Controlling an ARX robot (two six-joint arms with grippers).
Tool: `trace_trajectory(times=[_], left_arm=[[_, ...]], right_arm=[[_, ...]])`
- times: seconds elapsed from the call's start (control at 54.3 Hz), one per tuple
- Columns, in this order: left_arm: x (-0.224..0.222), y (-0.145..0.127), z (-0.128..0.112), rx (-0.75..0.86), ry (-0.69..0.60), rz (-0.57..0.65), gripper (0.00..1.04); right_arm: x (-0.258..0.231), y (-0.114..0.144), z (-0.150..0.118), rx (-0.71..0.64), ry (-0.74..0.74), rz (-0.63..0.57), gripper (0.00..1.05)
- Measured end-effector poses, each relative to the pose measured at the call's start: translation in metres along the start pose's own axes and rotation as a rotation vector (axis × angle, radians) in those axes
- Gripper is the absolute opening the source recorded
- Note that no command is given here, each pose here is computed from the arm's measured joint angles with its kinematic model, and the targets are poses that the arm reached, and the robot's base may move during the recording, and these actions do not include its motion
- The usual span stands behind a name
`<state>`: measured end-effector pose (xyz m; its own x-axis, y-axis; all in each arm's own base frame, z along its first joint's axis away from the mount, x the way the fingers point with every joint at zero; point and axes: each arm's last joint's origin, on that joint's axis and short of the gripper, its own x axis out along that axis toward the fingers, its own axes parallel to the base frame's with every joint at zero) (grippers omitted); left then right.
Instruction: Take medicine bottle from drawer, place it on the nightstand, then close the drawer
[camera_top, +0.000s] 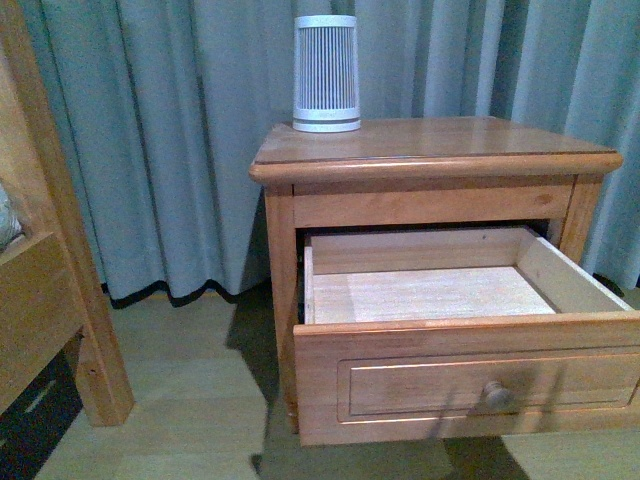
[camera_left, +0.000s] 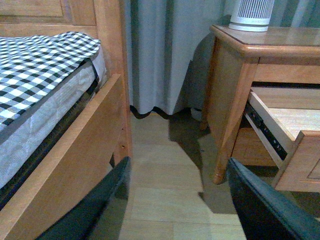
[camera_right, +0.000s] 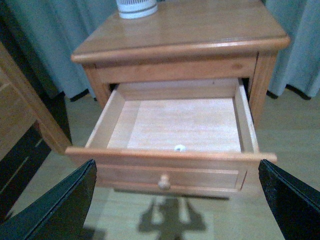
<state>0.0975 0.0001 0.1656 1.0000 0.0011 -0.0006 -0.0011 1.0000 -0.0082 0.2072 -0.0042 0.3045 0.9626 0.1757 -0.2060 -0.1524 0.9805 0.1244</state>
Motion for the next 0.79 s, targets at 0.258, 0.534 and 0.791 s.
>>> trace_trajectory(times=[0.258,0.534,0.791], left_arm=[[0.000,0.000,0.000,0.001,0.000,0.000,0.98],[0.000,0.000,0.000,0.001,0.000,0.000,0.98],[0.000,0.000,0.000,0.001,0.000,0.000,0.98]], right_arm=[[0.127,-0.006,0.076,0.001,0.191,-0.084,0.98],[0.228,-0.006,0.048,0.060,0.569,-0.213,0.98],[0.281,0.017,0.009,0.042,0.756,-0.222,0.98]])
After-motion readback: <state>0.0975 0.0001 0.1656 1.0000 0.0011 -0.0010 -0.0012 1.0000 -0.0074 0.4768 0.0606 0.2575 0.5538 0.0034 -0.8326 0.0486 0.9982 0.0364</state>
